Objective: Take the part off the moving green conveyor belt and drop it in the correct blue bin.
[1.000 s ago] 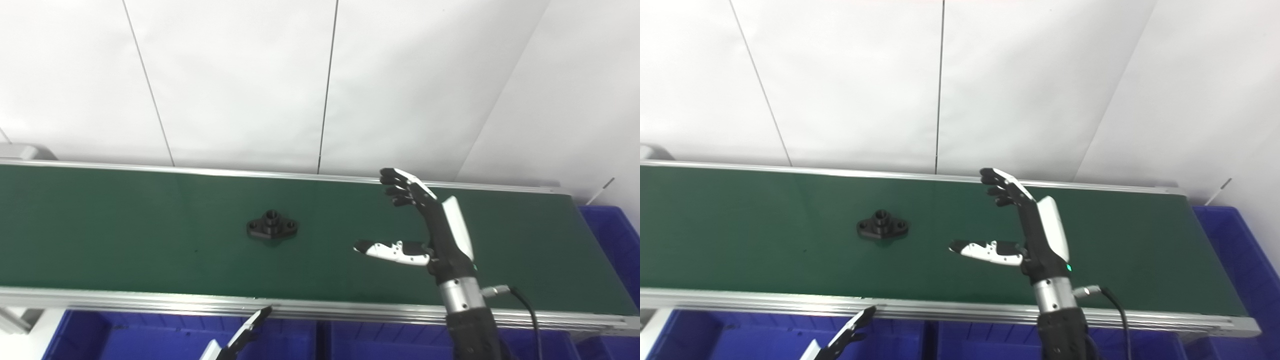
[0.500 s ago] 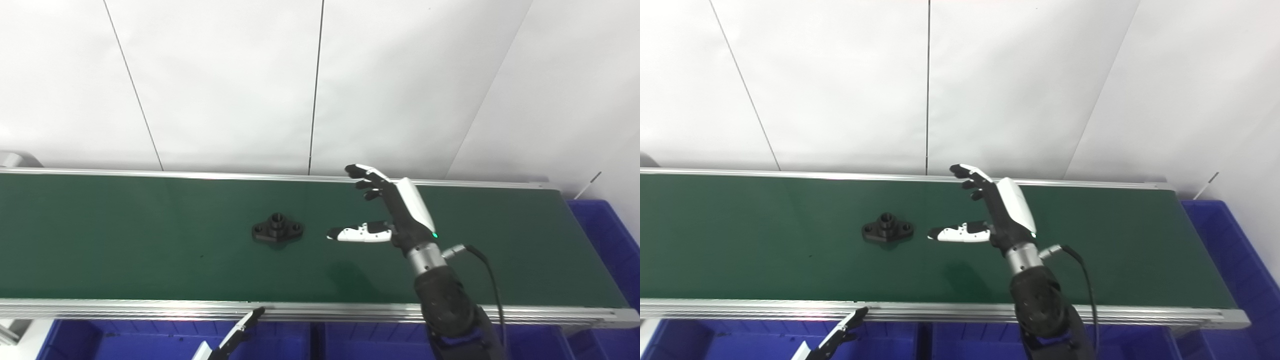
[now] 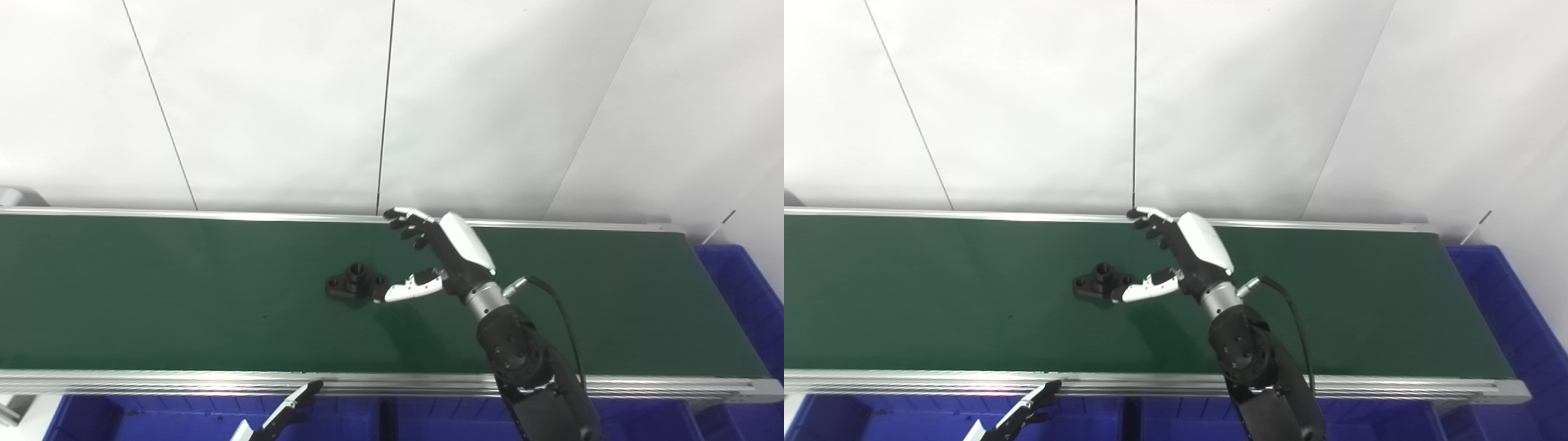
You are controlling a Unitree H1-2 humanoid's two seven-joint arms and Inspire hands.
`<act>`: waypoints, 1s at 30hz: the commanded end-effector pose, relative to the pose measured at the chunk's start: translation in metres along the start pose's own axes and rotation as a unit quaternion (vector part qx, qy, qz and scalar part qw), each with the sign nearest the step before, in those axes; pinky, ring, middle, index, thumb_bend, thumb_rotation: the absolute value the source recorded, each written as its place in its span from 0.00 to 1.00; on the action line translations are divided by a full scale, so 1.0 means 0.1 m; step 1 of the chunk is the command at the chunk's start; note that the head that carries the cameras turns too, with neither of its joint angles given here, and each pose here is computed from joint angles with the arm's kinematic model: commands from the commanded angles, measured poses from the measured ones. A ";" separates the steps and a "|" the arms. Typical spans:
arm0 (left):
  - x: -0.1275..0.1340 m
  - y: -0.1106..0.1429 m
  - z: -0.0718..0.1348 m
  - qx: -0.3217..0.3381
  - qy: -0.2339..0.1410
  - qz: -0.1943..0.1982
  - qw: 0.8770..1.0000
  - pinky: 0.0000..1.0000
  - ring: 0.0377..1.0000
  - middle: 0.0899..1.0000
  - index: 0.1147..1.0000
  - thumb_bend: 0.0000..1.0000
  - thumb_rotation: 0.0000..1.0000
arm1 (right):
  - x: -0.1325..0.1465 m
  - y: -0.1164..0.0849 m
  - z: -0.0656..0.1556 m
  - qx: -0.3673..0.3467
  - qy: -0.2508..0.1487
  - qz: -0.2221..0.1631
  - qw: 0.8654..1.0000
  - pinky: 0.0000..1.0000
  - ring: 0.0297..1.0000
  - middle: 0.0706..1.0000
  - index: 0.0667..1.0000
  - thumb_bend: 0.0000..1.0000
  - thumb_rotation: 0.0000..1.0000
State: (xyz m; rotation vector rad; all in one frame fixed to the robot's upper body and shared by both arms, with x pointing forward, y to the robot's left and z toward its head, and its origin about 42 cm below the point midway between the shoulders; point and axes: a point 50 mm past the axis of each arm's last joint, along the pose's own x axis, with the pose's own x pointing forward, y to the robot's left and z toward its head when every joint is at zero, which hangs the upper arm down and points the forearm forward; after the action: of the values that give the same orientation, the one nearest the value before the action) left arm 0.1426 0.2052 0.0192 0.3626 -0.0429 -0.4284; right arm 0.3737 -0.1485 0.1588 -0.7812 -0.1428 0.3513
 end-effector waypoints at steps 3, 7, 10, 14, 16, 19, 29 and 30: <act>0.00 0.06 0.12 -0.005 -0.036 -0.001 0.999 0.81 0.88 0.91 0.89 0.85 0.29 | 0.22 -0.12 0.19 -0.029 -0.023 -0.003 0.999 0.66 0.74 0.79 0.82 0.90 0.19; 0.00 0.05 0.15 -0.006 -0.040 -0.002 0.999 0.81 0.88 0.91 0.89 0.85 0.29 | 0.31 -0.09 0.20 -0.048 -0.010 0.012 0.999 0.65 0.74 0.80 0.82 0.91 0.17; 0.00 0.04 0.16 -0.005 -0.041 -0.001 0.999 0.80 0.88 0.91 0.89 0.85 0.29 | 0.36 -0.07 0.17 -0.060 -0.005 0.024 0.998 0.64 0.73 0.79 0.82 0.91 0.15; 0.00 0.04 0.16 0.000 -0.043 -0.002 0.999 0.79 0.87 0.91 0.88 0.85 0.31 | 0.42 -0.02 0.10 -0.067 0.003 0.034 0.997 0.61 0.71 0.78 0.82 0.92 0.14; 0.00 0.04 0.17 -0.002 -0.044 -0.003 0.999 0.79 0.87 0.91 0.89 0.85 0.31 | 0.45 0.01 0.07 -0.068 0.007 0.037 0.997 0.60 0.71 0.79 0.81 0.92 0.14; 0.00 0.04 0.18 -0.004 -0.045 -0.002 0.999 0.79 0.87 0.90 0.88 0.86 0.31 | 0.49 0.04 0.03 -0.068 0.013 0.040 0.997 0.61 0.72 0.79 0.81 0.92 0.13; -0.02 0.03 0.21 -0.010 -0.046 0.000 0.999 0.79 0.87 0.91 0.89 0.85 0.31 | 0.58 0.00 -0.23 -0.084 0.061 0.055 0.993 0.62 0.72 0.78 0.80 0.86 0.07; -0.02 0.03 0.21 -0.010 -0.046 0.000 0.999 0.79 0.87 0.91 0.89 0.85 0.30 | 0.58 -0.01 -0.25 -0.084 0.066 0.057 0.993 0.63 0.73 0.77 0.80 0.84 0.06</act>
State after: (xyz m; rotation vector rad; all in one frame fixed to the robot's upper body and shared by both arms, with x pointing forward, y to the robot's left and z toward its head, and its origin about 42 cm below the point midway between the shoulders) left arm 0.1378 0.2042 0.0306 0.3485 -0.0708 -0.4419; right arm 0.4231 -0.1453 0.1237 -0.9753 0.0497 0.4182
